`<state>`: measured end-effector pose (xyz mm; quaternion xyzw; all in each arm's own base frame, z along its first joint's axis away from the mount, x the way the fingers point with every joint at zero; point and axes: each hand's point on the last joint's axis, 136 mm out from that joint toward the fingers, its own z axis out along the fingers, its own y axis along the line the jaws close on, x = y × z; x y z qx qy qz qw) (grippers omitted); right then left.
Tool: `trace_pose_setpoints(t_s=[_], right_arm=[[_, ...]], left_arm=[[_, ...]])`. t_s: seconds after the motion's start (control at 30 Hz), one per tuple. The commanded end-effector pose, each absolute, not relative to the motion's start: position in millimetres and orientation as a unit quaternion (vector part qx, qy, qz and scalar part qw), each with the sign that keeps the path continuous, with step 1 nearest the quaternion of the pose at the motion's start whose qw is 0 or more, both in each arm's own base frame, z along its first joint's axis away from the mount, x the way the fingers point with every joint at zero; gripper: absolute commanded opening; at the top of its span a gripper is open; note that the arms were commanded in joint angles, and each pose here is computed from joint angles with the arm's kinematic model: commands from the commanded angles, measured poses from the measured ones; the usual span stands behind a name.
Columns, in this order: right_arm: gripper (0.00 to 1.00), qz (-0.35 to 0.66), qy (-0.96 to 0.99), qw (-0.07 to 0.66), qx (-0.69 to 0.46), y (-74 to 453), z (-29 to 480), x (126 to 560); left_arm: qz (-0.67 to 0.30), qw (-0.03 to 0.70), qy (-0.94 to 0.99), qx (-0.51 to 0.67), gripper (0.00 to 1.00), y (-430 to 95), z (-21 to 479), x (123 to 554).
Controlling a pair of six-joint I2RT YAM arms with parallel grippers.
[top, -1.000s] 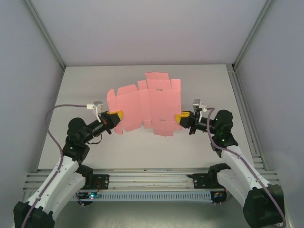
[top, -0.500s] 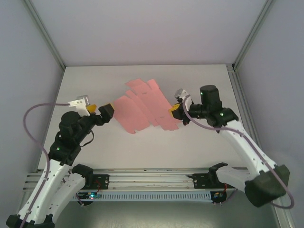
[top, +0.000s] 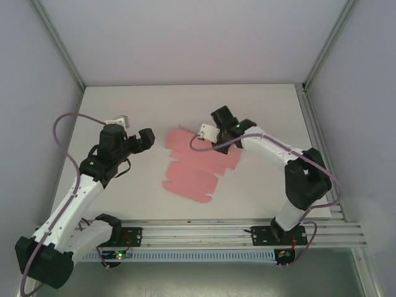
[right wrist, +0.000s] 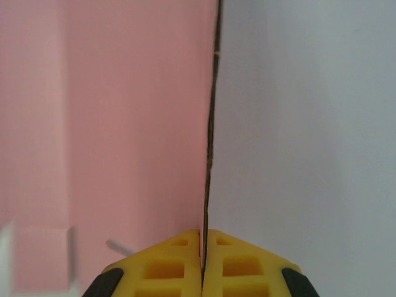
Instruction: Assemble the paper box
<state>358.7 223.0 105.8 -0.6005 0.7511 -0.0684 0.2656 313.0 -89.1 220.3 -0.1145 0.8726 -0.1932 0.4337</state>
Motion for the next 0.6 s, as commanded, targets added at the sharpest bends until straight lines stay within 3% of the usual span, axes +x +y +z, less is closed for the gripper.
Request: trace_pose_setpoints(t_s=[0.0,0.17,0.57], right_arm=[[0.00,-0.208,0.661,0.353,-0.628,231.6,116.5,395.4],[0.00,-0.131,0.642,0.383,-0.652,256.0,109.4,379.8],[0.00,-0.007,0.634,0.372,-0.678,261.7,121.1,340.7]], left_arm=[[-0.158,0.421,0.883,-0.135,1.00,-76.6,206.1,319.8],[-0.141,0.388,0.898,-0.150,1.00,-74.9,184.2,345.6],[-0.176,0.324,0.922,-0.119,1.00,-101.1,142.4,397.4]])
